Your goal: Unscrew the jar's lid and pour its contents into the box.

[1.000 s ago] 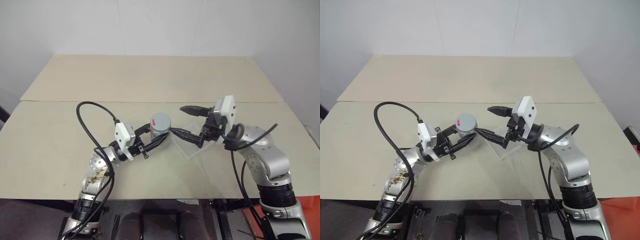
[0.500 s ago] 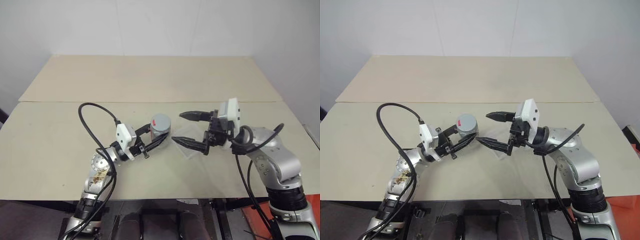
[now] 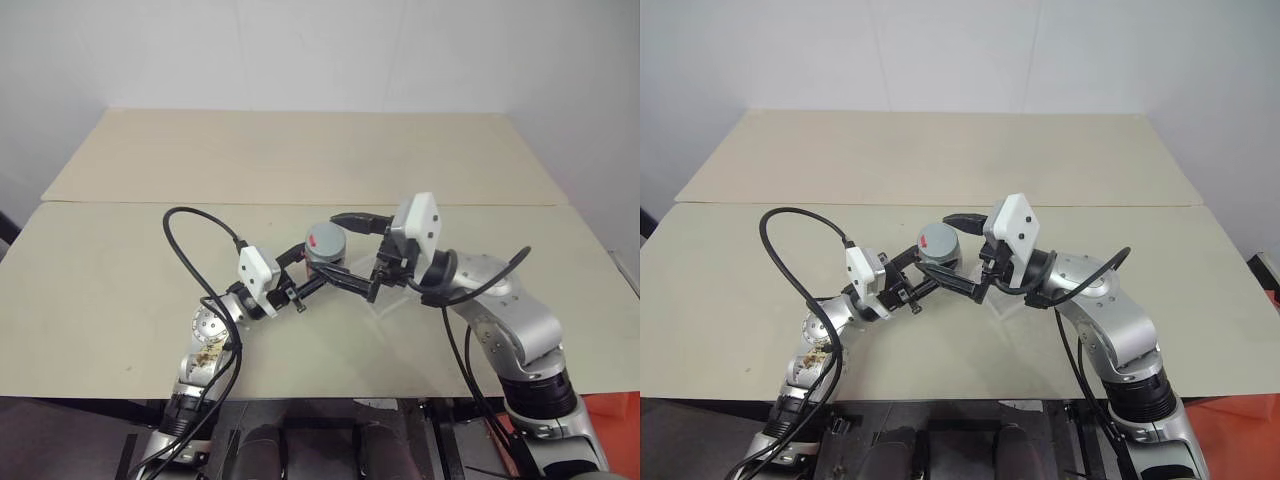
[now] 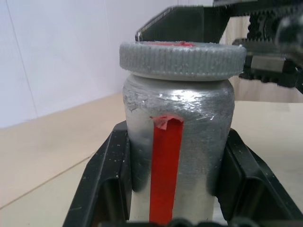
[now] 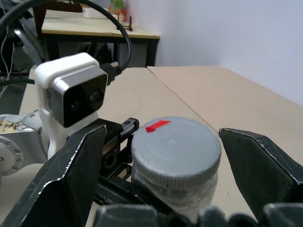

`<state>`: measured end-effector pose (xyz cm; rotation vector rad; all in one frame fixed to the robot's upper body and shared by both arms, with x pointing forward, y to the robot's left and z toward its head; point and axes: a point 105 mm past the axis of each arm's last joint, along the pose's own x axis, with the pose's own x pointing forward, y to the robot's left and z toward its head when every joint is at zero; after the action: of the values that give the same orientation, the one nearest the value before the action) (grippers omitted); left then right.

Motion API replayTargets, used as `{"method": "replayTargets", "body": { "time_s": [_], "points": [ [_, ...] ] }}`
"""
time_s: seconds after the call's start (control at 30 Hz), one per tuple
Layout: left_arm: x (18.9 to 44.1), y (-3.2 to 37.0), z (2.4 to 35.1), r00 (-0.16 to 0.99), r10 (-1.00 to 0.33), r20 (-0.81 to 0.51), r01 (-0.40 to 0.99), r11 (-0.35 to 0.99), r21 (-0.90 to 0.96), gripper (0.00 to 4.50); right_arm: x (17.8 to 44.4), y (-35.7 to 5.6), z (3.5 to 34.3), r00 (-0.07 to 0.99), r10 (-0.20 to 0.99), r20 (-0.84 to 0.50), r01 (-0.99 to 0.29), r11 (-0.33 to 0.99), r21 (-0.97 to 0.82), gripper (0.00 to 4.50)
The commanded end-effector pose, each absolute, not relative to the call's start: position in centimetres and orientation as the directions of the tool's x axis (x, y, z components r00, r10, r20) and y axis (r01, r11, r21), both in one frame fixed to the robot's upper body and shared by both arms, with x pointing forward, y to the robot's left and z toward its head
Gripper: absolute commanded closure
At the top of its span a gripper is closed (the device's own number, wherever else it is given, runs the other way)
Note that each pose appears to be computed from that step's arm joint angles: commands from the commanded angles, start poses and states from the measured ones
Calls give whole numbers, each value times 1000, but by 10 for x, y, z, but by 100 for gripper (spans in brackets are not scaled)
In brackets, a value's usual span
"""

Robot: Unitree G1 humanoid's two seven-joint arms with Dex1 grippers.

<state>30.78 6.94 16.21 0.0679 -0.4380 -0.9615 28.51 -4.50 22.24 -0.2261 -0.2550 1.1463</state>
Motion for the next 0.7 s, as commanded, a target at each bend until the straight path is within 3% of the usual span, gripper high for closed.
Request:
{"method": "replayTargets", "body": {
  "time_s": [0.03, 0.33, 0.43, 0.53, 0.7],
  "points": [
    [305, 67, 173, 471, -801, 370, 766, 579, 278, 259, 286, -44, 234, 399, 908, 129, -843, 419, -337, 4],
    [303, 65, 171, 465, -804, 369, 779, 570, 261, 259, 289, -45, 235, 422, 893, 159, -828, 451, -333, 4],
    [303, 64, 171, 463, -806, 368, 782, 567, 258, 259, 290, -46, 236, 429, 887, 171, -822, 462, -334, 58],
    [303, 63, 170, 459, -810, 364, 787, 561, 257, 259, 291, -46, 236, 434, 884, 174, -816, 468, -339, 160],
    [301, 61, 169, 430, -831, 354, 810, 528, 255, 259, 291, -47, 234, 425, 891, 157, -823, 453, -343, 173]
  ]
}}
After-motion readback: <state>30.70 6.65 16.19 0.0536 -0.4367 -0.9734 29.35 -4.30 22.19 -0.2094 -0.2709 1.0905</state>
